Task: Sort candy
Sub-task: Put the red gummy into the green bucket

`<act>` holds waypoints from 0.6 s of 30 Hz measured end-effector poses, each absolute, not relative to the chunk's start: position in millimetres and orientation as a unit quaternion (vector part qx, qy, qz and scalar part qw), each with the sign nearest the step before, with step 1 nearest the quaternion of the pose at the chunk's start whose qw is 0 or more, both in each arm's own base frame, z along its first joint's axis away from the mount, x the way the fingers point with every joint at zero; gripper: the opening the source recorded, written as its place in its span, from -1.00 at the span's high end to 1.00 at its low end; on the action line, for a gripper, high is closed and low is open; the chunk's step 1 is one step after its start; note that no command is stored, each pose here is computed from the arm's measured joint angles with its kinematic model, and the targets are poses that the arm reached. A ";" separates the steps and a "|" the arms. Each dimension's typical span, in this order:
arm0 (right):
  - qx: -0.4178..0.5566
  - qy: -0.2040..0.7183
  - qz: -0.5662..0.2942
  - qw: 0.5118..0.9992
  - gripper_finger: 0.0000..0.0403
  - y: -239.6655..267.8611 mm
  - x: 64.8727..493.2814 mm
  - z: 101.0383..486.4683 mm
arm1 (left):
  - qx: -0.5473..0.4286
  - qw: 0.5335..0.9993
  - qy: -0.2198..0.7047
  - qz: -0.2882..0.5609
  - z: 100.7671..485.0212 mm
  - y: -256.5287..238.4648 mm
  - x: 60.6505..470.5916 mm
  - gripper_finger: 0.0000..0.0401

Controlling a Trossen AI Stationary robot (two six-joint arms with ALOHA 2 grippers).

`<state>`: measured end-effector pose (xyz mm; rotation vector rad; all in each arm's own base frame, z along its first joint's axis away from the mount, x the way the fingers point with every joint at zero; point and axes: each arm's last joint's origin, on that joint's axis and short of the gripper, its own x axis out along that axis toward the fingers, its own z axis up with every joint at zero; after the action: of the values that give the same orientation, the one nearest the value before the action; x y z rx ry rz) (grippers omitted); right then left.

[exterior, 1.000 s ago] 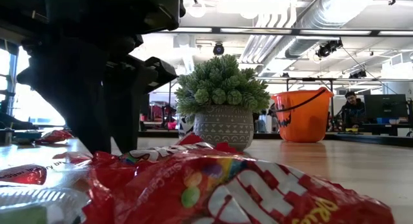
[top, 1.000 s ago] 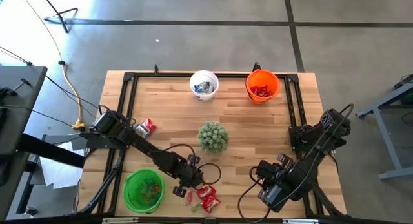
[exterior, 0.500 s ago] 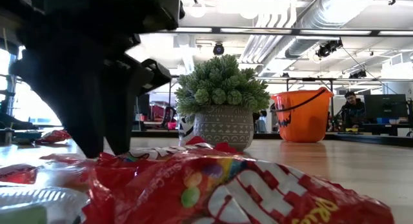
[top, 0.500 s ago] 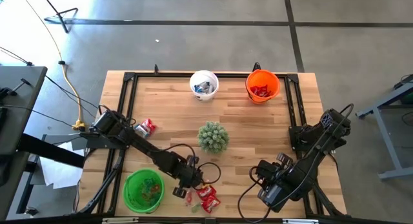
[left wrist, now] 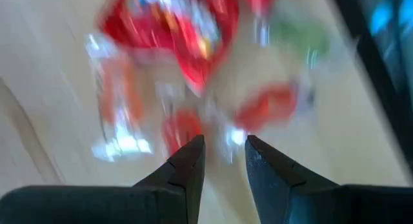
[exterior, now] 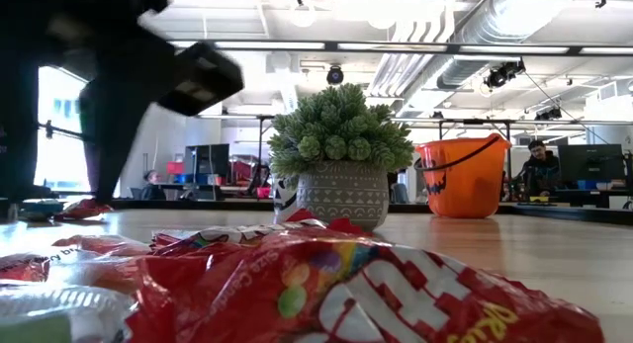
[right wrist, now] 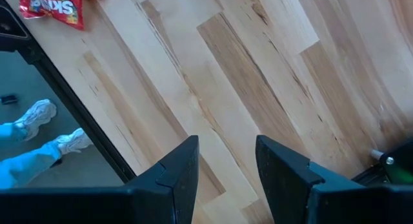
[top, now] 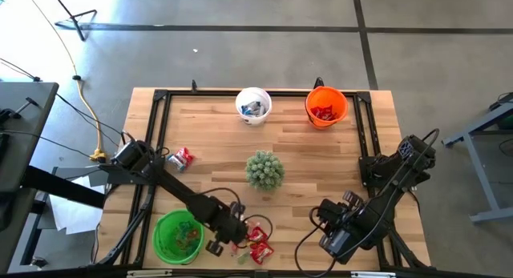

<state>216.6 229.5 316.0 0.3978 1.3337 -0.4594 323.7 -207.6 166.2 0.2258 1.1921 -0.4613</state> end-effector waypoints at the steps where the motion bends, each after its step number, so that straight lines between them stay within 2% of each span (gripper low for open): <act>1: 0.183 0.608 -0.208 0.744 0.26 229.8 216.9 316.1 | 0.119 0.788 0.565 -0.213 163.5 -208.2 320.4 0.52; 6: 0.183 0.602 -0.208 0.749 0.26 230.1 217.7 316.2 | 0.148 0.792 0.561 -0.189 158.1 -208.6 321.0 0.52; 18: 0.187 0.597 -0.203 0.753 0.26 231.5 218.4 316.3 | 0.102 0.791 0.583 -0.157 136.3 -205.0 331.4 0.52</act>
<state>218.4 231.5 316.3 0.4075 1.3040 -0.4438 331.4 -205.0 136.3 0.2198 1.2540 -0.3388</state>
